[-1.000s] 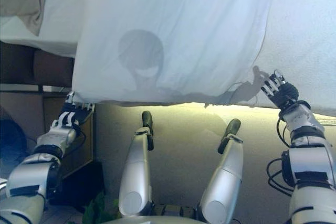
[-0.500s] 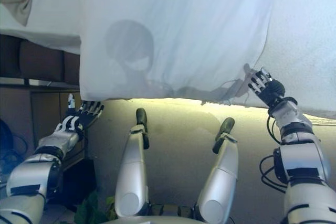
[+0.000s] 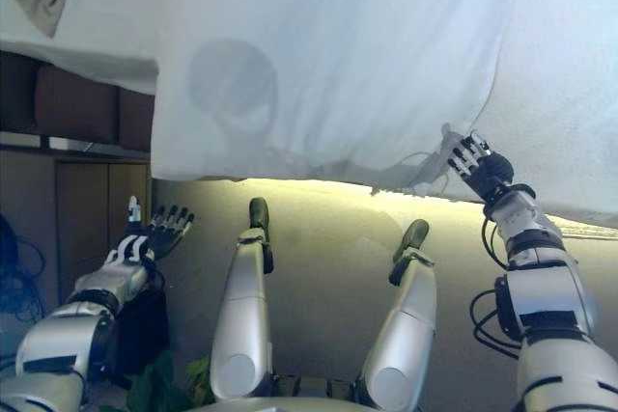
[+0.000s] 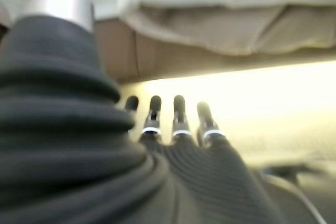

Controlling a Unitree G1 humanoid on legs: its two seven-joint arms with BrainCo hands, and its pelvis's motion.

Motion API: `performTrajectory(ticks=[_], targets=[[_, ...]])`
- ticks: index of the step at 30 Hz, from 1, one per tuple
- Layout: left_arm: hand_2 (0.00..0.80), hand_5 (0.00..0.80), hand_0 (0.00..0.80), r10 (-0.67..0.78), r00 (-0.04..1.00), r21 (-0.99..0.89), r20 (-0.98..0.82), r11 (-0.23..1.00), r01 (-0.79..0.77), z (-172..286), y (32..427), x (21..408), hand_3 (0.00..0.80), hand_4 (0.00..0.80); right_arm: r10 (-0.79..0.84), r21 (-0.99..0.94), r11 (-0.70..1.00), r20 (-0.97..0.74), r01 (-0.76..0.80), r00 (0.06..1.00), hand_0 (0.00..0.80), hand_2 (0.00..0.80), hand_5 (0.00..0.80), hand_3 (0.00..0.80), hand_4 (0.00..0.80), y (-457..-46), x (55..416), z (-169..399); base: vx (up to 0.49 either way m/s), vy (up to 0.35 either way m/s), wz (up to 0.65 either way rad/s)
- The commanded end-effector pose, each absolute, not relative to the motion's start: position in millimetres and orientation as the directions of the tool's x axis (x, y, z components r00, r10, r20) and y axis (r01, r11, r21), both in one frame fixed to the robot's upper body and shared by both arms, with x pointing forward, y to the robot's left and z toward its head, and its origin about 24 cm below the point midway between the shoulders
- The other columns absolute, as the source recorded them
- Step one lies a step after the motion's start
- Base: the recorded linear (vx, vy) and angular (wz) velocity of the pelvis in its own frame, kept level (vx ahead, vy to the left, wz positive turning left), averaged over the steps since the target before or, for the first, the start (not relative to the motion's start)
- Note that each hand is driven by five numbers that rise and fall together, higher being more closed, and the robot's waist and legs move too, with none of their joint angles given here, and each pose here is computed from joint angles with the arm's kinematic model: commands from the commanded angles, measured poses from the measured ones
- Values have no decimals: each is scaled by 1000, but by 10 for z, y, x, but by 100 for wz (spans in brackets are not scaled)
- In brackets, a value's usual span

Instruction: Make the bed neatly

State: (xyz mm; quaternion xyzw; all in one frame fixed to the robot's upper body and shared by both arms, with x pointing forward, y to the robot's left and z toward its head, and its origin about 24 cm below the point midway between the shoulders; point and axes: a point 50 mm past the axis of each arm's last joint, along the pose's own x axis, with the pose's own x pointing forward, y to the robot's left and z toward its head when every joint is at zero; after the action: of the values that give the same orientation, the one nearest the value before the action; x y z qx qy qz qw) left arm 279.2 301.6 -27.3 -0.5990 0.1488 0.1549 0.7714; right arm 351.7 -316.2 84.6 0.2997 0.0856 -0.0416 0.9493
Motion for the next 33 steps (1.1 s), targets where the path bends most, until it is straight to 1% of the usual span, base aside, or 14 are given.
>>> performTrajectory(ticks=[1, 4, 6, 8, 9, 10, 11, 13, 15, 16, 20, 23, 27, 33], targets=[[0, 0, 0, 61, 874, -851, -483, 205, -484, -529, 3026, 2499, 0, 0, -47, 625, 773, -113, 108, 992, 0, 0, 0, 0, 0, -3158, 3520, 865, 0, -36, 8], [0, 0, 0, 38, 862, -840, -506, 208, -502, -661, 2974, 2353, 0, 0, -64, 628, 768, -116, 123, 991, 0, 0, 0, 0, 0, -3170, 3496, 825, -5, -38, 5], [0, 0, 0, 23, 882, -861, -470, 206, -464, -698, 2948, 2291, 0, 0, -76, 638, 758, -119, 134, 990, 0, 0, 0, 0, 0, -3181, 3473, 791, 3, -67, 5], [0, 0, 0, -4, 934, -914, -357, 211, -348, -649, 2913, 2319, 0, 0, -72, 643, 754, -123, 134, 990, 0, 0, 0, 0, 0, -3170, 3465, 767, 17, -57, 10], [0, 0, 0, -47, 964, -943, -262, 225, -245, -589, 2849, 2380, 0, 0, -64, 644, 754, -126, 131, 990, 0, 0, 0, 0, 0, -3160, 3455, 746, 18, -38, 7], [0, 0, 0, -70, 975, -953, -211, 238, -189, -558, 2791, 2418, 0, 0, -63, 644, 754, -129, 132, 990, 0, 0, 0, 0, 0, -3158, 3437, 715, 24, -44, 5], [0, 0, 0, -117, 988, -962, -102, 264, -68, -489, 2679, 2483, 0, 0, -59, 644, 754, -134, 132, 989, 0, 0, 0, 0, 0, -3151, 3405, 659, 17, -43, 2], [0, 0, 0, -158, 987, -958, 13, 282, 58, -429, 2559, 2508, 0, 0, -65, 648, 749, -139, 141, 988, 0, 0, 0, 0, 0, -3139, 3373, 599, 5, -54, 0], [0, 0, 0, -216, 972, -937, 96, 310, 161, -392, 2472, 2496, 0, 0, -75, 658, 737, -150, 156, 986, 0, 0, 0, 0, 0, -3130, 3357, 558, 12, -53, 3], [0, 0, 0, -225, 969, -932, 102, 318, 172, -392, 2462, 2489, 0, 0, -76, 660, 734, -154, 160, 985, 0, 0, 0, 0, 0, -3131, 3350, 547, 30, -64, 3], [0, 0, 0, -334, 928, -856, 166, 418, 304, -241, 2413, 2587, 0, 0, -71, 673, 718, -182, 177, 981, 0, 0, 0, 0, 0, -3104, 3321, 470, 45, -47, -1], [0, 0, 0, -361, 904, -815, 227, 438, 379, -61, 2421, 2698, 0, 0, -72, 671, 714, -212, 199, 975, 0, 0, 0, 0, 0, -3107, 3246, 359, 80, 5, -2], [0, 0, 0, -373, 886, -777, 275, 456, 434, 73, 2412, 2760, 0, 0, -82, 682, 689, -264, 246, 961, 0, 0, 0, 0, 0, -3127, 3086, 151, 107, 24, 1], [0, 0, 0, -356, 900, -771, 251, 488, 408, 146, 2474, 2814, 0, 0, -103, 638, 707, -332, 304, 938, 0, 0, 0, 0, 0, -3318, 2906, 71, 144, 118, -6]])
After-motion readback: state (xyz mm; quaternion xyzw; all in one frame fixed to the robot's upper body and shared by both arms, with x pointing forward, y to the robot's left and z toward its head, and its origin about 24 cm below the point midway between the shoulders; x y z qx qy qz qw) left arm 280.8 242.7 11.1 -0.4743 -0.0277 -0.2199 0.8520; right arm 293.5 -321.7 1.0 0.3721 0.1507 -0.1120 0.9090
